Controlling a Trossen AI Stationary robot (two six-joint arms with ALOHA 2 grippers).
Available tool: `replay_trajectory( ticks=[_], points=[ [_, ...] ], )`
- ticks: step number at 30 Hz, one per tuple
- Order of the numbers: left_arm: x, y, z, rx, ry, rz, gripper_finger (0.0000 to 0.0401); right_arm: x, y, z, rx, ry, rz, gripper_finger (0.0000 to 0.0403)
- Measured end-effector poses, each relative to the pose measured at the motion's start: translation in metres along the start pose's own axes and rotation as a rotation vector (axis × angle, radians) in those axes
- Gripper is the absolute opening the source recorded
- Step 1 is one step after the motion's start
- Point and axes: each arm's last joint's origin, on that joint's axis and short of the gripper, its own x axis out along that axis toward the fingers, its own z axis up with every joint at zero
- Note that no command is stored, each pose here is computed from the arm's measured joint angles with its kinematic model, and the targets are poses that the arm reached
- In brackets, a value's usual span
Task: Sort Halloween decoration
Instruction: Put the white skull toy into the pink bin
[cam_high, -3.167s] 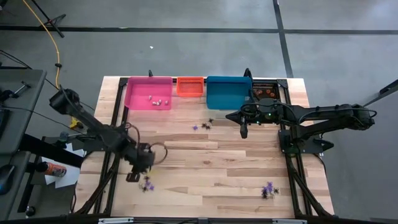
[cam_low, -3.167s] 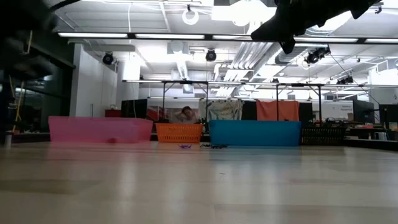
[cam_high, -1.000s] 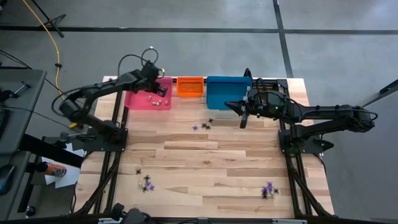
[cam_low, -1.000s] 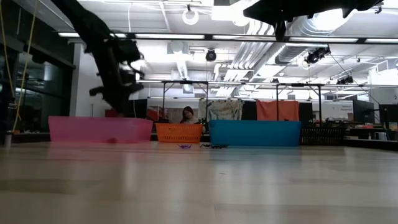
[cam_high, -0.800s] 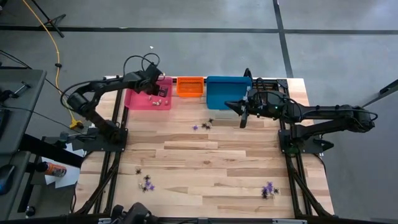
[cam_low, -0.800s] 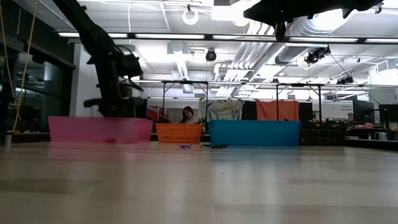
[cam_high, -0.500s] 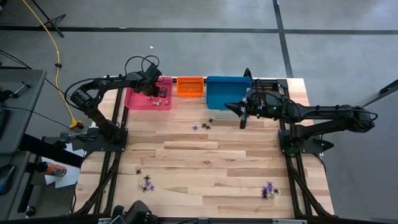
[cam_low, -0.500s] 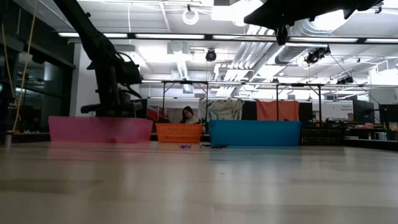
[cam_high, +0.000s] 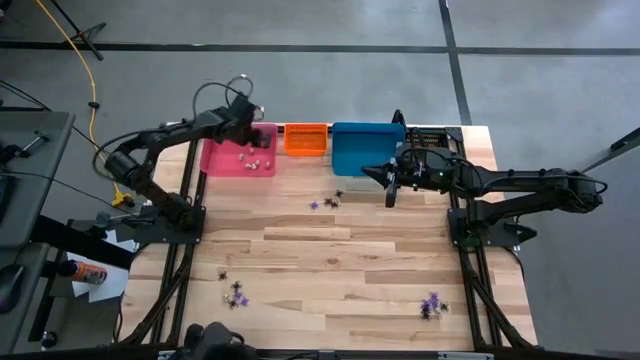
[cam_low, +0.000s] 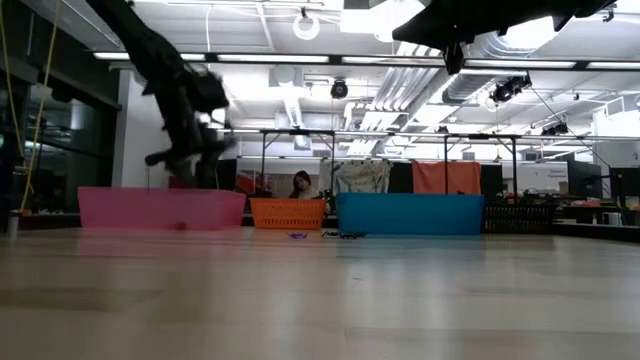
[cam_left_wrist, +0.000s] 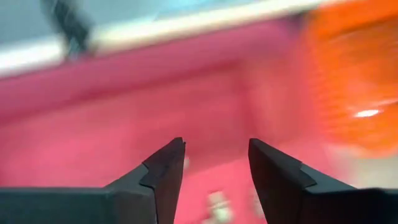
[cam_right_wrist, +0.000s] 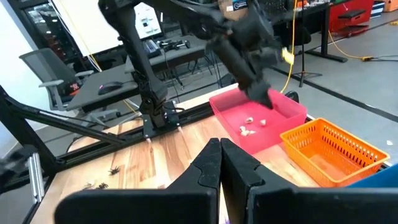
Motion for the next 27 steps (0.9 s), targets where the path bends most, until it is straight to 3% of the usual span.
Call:
replay_trajectory(
  ticks=[4, 7, 12, 16, 21, 27],
  points=[
    [-0.05, -0.015, 0.012, 0.071, -0.202, -0.232, 0.0167, 0.0, 0.001, 0.003, 0.0, -0.026, 0.006, 0.0],
    [-0.095, -0.035, 0.008, 0.171, -0.385, -0.437, 0.0156, 0.0, 0.001, 0.006, 0.001, -0.063, 0.0, 0.0],
    [-0.149, -0.066, -0.034, 0.37, -0.626, -0.826, 0.0113, -0.001, 0.001, 0.01, 0.005, -0.11, -0.013, 0.0],
    [-0.163, -0.081, -0.079, 0.46, -0.698, -1.063, 0.0064, -0.001, 0.002, 0.012, 0.007, -0.131, -0.006, 0.0],
    [-0.164, -0.087, -0.115, 0.456, -0.693, -1.127, 0.0006, -0.001, 0.004, 0.013, 0.016, -0.137, 0.032, 0.0],
    [-0.166, -0.09, -0.123, 0.472, -0.746, -1.079, 0.0027, -0.001, 0.004, 0.013, 0.012, -0.131, 0.056, 0.0]
  ],
)
